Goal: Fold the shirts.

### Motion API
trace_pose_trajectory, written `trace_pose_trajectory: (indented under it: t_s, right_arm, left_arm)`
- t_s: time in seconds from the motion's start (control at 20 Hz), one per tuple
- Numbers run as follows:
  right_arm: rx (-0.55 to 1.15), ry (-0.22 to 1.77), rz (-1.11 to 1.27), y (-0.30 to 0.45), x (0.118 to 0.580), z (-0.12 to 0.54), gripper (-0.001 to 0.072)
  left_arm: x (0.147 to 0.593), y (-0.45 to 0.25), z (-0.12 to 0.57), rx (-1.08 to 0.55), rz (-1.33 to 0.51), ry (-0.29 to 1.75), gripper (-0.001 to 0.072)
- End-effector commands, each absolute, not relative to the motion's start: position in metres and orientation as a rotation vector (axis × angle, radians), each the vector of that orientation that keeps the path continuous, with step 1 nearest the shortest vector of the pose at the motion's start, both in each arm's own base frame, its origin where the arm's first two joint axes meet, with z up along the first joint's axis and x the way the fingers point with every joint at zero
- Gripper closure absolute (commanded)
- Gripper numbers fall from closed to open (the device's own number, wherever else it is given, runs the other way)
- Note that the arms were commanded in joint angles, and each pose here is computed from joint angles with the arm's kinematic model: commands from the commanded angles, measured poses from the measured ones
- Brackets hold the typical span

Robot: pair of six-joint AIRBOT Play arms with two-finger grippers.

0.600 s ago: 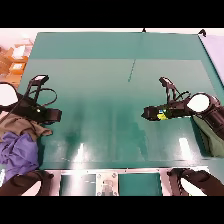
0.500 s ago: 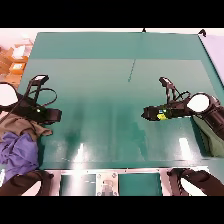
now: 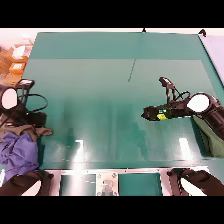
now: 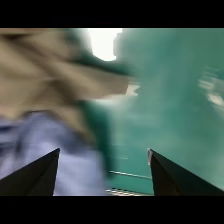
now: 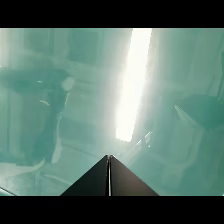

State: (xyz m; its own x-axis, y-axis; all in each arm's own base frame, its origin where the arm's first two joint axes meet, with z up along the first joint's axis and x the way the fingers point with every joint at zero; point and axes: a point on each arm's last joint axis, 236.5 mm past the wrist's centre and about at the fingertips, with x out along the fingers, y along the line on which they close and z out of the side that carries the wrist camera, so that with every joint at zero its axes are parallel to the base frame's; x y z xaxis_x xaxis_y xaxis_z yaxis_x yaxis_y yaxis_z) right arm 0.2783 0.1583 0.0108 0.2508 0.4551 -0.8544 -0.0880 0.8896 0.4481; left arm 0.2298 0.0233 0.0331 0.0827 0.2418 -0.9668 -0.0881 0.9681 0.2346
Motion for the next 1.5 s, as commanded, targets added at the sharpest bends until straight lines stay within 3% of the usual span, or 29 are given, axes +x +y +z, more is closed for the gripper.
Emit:
trace_pose_trajectory:
  t_s: [0.0,0.25,0.45,0.5,0.6,0.65,0.9,1.25,1.35,1.4,1.45]
  right_arm:
    - [0.338,1.269,0.38,0.159,0.278,0.011,0.0696]
    - [0.338,1.269,0.38,0.159,0.278,0.011,0.0695]
    - [0.338,1.269,0.38,0.159,0.278,0.011,0.0696]
    - [0.339,1.269,0.38,0.159,0.278,0.011,0.0696]
    - [0.339,1.269,0.38,0.159,0.278,0.011,0.0696]
    - [0.338,1.269,0.38,0.159,0.278,0.011,0.0695]
    - [0.338,1.269,0.38,0.159,0.278,0.011,0.0696]
    - [0.338,1.269,0.38,0.159,0.278,0.011,0.0696]
    - [0.338,1.269,0.38,0.159,0.278,0.011,0.0696]
    - [0.338,1.269,0.38,0.159,0.278,0.011,0.0696]
    - [0.338,1.269,0.38,0.159,0.278,0.011,0.0696]
  left_arm:
    - [0.225,0.079,0.013,0.16,0.42,1.455,0.0077]
    - [0.21,0.134,-0.048,0.024,0.478,1.513,0.0076]
    - [0.209,0.14,-0.089,-0.066,0.435,1.598,0.0093]
    - [0.205,0.138,-0.098,-0.068,0.427,1.639,0.017]
    - [0.2,0.135,-0.109,-0.057,0.387,1.698,0.0532]
    - [0.203,0.136,-0.108,-0.041,0.371,1.694,0.0677]
    - [0.255,0.144,-0.048,-0.049,0.339,1.578,0.0677]
    - [0.286,0.069,-0.02,-0.226,-0.01,1.518,0.0677]
    - [0.29,0.065,-0.019,-0.238,-0.028,1.503,0.0675]
    - [0.288,0.068,-0.02,-0.23,-0.016,1.51,0.0464]
    - [0.288,0.075,-0.021,-0.235,0.036,1.511,0.0088]
